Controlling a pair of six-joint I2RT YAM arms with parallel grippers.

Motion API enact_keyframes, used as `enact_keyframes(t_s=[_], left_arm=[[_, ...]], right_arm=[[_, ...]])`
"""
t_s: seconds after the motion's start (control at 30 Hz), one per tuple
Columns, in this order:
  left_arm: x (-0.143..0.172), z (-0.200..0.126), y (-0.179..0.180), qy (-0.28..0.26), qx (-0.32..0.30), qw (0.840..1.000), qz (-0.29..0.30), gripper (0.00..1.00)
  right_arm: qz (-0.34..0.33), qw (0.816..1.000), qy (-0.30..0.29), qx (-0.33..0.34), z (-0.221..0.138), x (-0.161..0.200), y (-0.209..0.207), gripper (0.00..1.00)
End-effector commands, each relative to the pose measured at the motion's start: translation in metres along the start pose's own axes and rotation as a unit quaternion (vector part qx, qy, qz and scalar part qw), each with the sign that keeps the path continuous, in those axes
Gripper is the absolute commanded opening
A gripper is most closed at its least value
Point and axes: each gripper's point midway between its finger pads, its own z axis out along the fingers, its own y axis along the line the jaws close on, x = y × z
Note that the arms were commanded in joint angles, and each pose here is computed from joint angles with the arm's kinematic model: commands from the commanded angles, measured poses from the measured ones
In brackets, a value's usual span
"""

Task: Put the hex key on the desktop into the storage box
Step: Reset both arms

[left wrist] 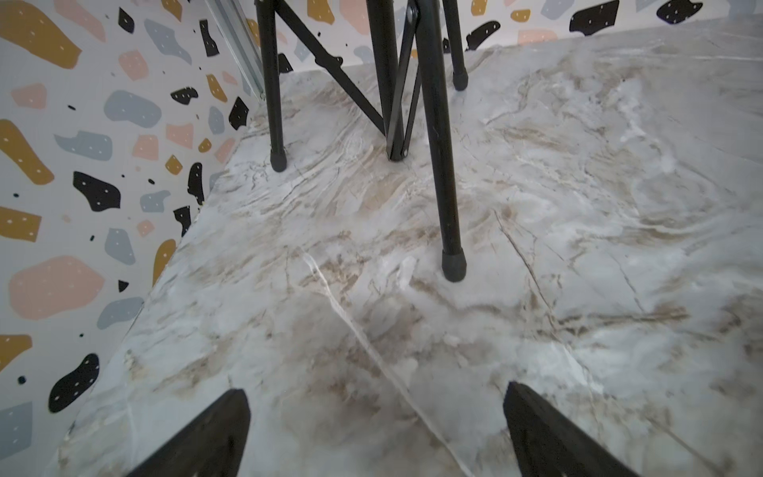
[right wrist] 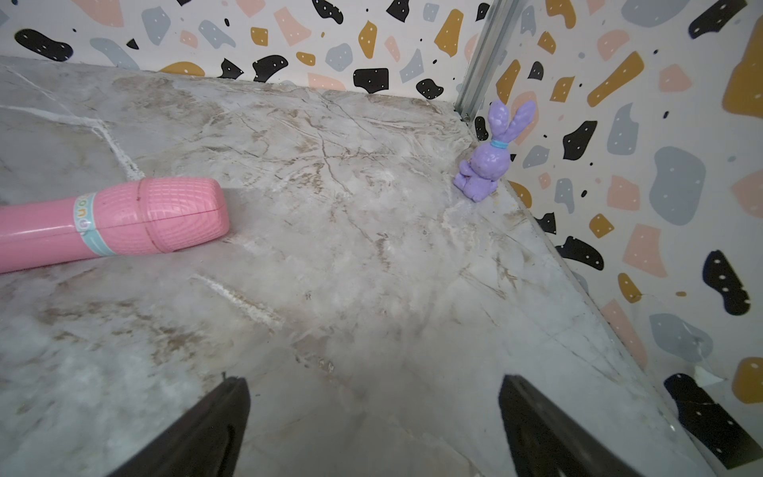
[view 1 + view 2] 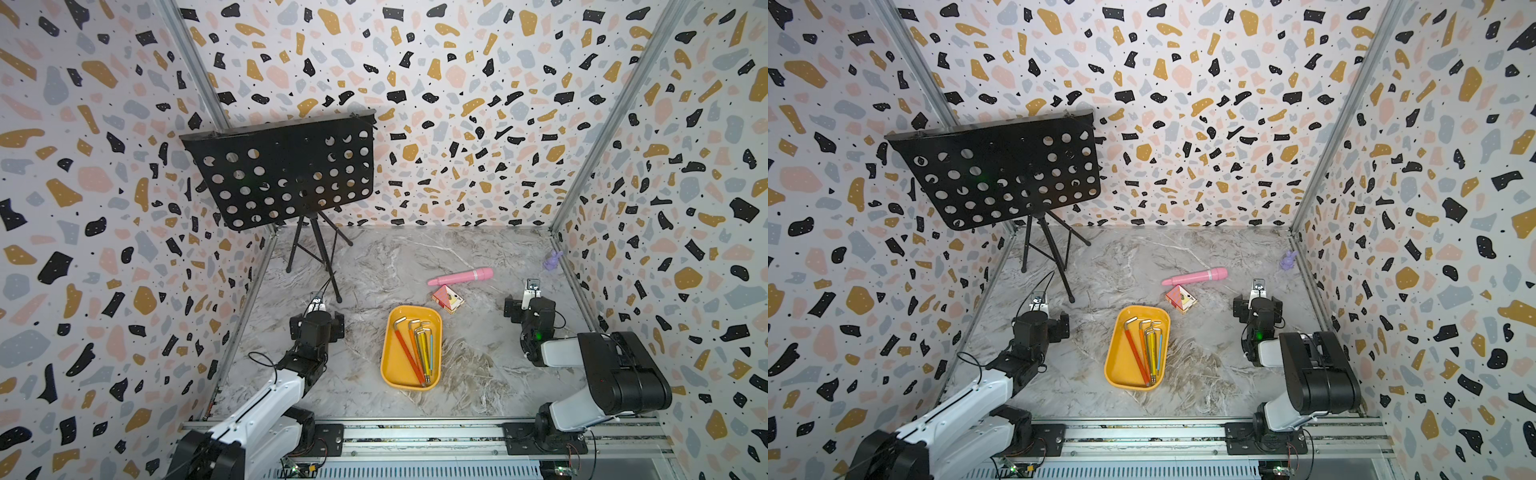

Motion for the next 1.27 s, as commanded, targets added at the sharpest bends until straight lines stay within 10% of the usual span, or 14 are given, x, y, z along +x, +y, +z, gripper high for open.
enact_keyframes(t_s=[0.0, 0.27, 0.57, 1.23], left_arm=[[-0.043, 0.003, 0.011, -0.127, -0.041, 0.991, -0.024, 1.00], [-0.031, 0.026, -0.018, -0.168, -0.004, 0.985, 0.038, 1.00], [-0.022, 0.055, 0.018, -0.064, -0.030, 0.997, -0.043, 1.00], [-0.025, 0.056, 0.012, -0.067, -0.014, 0.997, -0.033, 1.00]], right_arm=[[0.006, 1.000, -0.008, -0.002, -0.001, -0.006, 0.000, 1.00], [0.006, 1.000, -0.007, -0.002, -0.001, -0.006, 0.000, 1.00], [0.006, 1.000, -0.007, -0.002, -0.001, -0.005, 0.000, 1.00], [0.006, 1.000, -0.007, -0.002, -0.001, -0.005, 0.000, 1.00]])
